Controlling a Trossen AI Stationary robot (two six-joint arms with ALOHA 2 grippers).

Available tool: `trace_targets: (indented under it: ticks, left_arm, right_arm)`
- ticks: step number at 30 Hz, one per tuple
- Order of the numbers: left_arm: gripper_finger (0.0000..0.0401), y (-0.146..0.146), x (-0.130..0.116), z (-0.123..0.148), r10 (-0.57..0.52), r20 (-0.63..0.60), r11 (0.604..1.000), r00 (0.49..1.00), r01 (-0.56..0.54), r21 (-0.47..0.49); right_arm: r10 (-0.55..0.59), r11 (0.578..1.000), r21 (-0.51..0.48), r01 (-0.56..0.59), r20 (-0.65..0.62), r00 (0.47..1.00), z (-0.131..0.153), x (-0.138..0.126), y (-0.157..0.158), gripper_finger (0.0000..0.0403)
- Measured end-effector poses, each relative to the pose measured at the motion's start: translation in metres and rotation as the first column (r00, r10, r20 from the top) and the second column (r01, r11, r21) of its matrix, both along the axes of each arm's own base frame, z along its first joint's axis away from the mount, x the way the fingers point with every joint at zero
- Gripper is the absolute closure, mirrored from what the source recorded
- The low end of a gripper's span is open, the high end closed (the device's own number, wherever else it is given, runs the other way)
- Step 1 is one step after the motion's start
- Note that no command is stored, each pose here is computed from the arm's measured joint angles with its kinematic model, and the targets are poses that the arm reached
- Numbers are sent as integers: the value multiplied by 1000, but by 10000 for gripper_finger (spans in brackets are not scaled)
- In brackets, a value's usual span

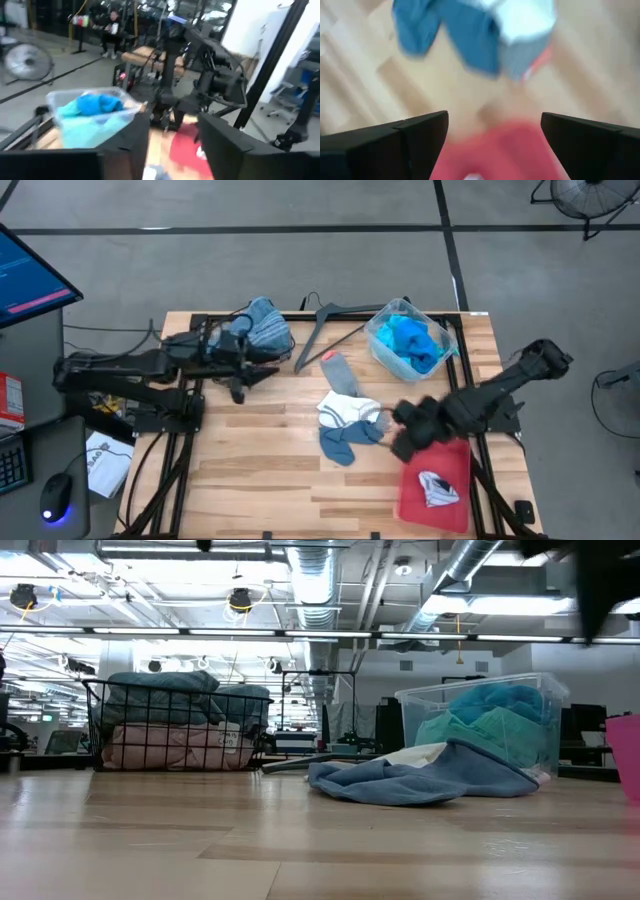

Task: Pick & Place Cloths
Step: Put the blue sock into the pink bin

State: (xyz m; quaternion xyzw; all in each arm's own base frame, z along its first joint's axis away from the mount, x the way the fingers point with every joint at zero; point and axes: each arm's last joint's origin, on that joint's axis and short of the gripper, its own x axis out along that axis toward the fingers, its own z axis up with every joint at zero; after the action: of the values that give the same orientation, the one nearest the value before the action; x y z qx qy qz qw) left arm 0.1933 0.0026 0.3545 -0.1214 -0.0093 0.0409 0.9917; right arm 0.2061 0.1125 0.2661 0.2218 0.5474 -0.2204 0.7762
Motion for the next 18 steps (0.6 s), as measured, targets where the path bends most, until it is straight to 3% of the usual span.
trace_targets:
  ticks: [7, 10, 18]
  left_arm:
    - [388, 1, -28, -2, 36, -94, 999, 995, -36, 2]
    - [395, 1, -34, -2, 44, -105, 999, 994, -44, 4]
    - [399, 1, -45, -5, 54, -153, 999, 987, -53, 10]
  right_arm:
    - [161, 980, -120, -161, -8, 987, -28, 55, -32, 91]
    - [216, 965, -141, -222, -57, 975, -46, 71, -39, 91]
    - [330, 934, -86, -345, -155, 931, -90, 97, -46, 91]
